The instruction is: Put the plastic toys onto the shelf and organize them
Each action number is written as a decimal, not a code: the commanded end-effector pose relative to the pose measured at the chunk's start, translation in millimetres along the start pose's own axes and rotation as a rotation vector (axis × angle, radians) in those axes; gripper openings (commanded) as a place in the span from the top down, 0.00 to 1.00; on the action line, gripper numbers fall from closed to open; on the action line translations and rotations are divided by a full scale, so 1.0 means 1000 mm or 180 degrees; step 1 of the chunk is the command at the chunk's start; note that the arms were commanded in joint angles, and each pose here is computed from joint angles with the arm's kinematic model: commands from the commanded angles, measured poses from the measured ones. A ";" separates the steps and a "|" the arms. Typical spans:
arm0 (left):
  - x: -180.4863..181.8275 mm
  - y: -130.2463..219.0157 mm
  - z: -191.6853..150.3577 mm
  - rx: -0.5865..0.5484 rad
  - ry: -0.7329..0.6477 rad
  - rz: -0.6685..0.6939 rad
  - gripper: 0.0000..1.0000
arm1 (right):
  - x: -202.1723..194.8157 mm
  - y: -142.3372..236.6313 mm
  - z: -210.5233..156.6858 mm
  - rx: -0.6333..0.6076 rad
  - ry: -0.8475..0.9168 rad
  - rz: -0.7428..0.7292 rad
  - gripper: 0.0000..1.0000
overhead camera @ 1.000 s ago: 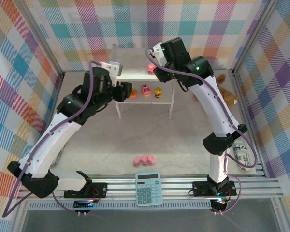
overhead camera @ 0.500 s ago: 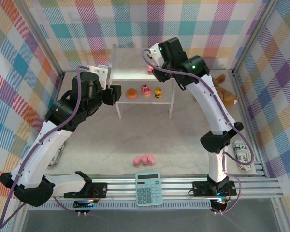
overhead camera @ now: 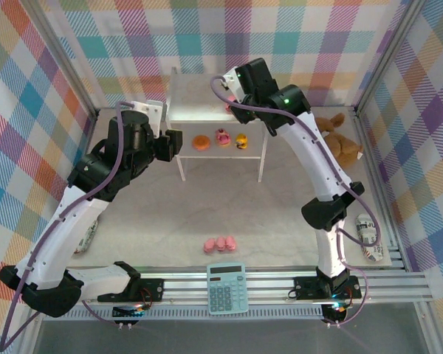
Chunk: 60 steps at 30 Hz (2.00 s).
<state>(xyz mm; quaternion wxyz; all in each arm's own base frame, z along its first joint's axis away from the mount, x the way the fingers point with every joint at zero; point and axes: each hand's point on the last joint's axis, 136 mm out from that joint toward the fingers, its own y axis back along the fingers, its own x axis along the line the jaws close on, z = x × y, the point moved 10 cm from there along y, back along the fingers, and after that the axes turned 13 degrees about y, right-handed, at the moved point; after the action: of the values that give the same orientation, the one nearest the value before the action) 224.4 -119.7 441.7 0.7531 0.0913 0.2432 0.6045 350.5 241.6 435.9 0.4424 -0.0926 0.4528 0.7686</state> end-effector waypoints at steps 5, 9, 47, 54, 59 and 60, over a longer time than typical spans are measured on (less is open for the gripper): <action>0.009 0.008 0.001 -0.0048 -0.0030 0.0066 0.42 | -0.011 0.000 0.008 -0.0087 -0.0043 -0.0293 0.50; 0.009 0.006 0.000 -0.0037 -0.0031 0.0065 0.42 | -0.013 0.003 0.009 -0.0141 -0.0123 -0.0308 0.49; -0.060 -0.095 0.067 -0.0658 0.0300 -0.0946 0.51 | -0.056 0.087 -0.056 -0.0805 -0.1731 0.0552 0.58; -0.074 -0.124 0.078 -0.0440 0.0238 -0.0969 0.53 | -0.065 0.094 -0.072 -0.0800 -0.1851 0.0496 0.59; -0.076 -0.148 0.076 -0.0293 0.0095 -0.0797 0.54 | -0.068 0.102 -0.080 -0.0857 -0.1902 0.0436 0.59; -0.077 -0.151 0.075 -0.0273 0.0079 -0.0778 0.54 | -0.068 0.104 -0.081 -0.0864 -0.1906 0.0423 0.59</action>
<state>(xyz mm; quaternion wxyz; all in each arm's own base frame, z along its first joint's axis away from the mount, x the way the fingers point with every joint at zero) 372.6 -221.9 467.3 0.8277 -0.0063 0.2380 0.5081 299.3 121.7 477.0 0.4871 0.1222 0.2341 0.8325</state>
